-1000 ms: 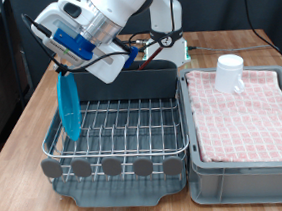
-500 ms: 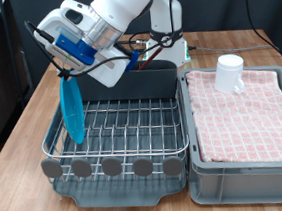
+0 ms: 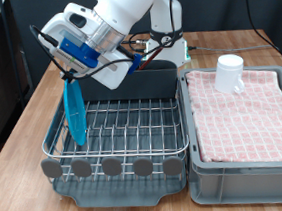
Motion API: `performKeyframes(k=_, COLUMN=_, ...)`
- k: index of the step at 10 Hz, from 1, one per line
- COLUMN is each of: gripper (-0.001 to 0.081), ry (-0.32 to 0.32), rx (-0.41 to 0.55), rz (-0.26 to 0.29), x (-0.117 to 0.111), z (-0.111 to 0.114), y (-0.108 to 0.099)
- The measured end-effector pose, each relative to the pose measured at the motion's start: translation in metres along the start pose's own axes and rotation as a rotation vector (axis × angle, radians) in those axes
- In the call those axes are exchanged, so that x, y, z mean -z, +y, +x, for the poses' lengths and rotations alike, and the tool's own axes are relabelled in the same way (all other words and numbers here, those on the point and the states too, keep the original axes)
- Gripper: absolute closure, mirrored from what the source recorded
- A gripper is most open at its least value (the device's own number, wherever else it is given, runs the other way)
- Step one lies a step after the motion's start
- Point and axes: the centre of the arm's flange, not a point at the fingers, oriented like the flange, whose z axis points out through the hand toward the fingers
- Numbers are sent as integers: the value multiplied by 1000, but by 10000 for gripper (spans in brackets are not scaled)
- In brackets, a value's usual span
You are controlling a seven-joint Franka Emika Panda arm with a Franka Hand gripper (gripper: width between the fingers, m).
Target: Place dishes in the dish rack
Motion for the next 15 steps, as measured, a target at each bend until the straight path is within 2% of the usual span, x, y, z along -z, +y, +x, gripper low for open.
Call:
performKeyframes(k=2, gripper=787, ry=5, rx=1, rz=15, x=1, z=1, y=-2)
performKeyframes(k=3, gripper=603, ry=8, rx=4, rz=25, x=3, z=2, y=-3)
performKeyframes(k=4, gripper=603, ry=12, rx=7, rz=32, x=4, z=3, y=-3)
performKeyframes(k=5, gripper=438, ry=-3, rx=3, rz=43, x=5, z=4, y=-4)
performKeyframes(k=6, gripper=438, ry=-34, rx=-8, rz=66, x=6, z=6, y=-5)
performKeyframes(k=8, gripper=126, ry=-97, rx=-23, rz=104, x=11, z=14, y=-3)
performKeyframes(k=9, gripper=126, ry=-127, rx=-29, rz=131, x=14, z=18, y=-1)
performKeyframes(k=10, gripper=31, ry=-169, rx=-38, rz=174, x=20, z=23, y=2)
performKeyframes(k=12, gripper=11, ry=-227, rx=-23, rz=264, x=32, z=34, y=11)
performKeyframes(k=13, gripper=5, ry=-234, rx=-19, rz=290, x=38, z=39, y=16)
performKeyframes(k=15, gripper=3, ry=-252, rx=-20, rz=289, x=51, z=47, y=26)
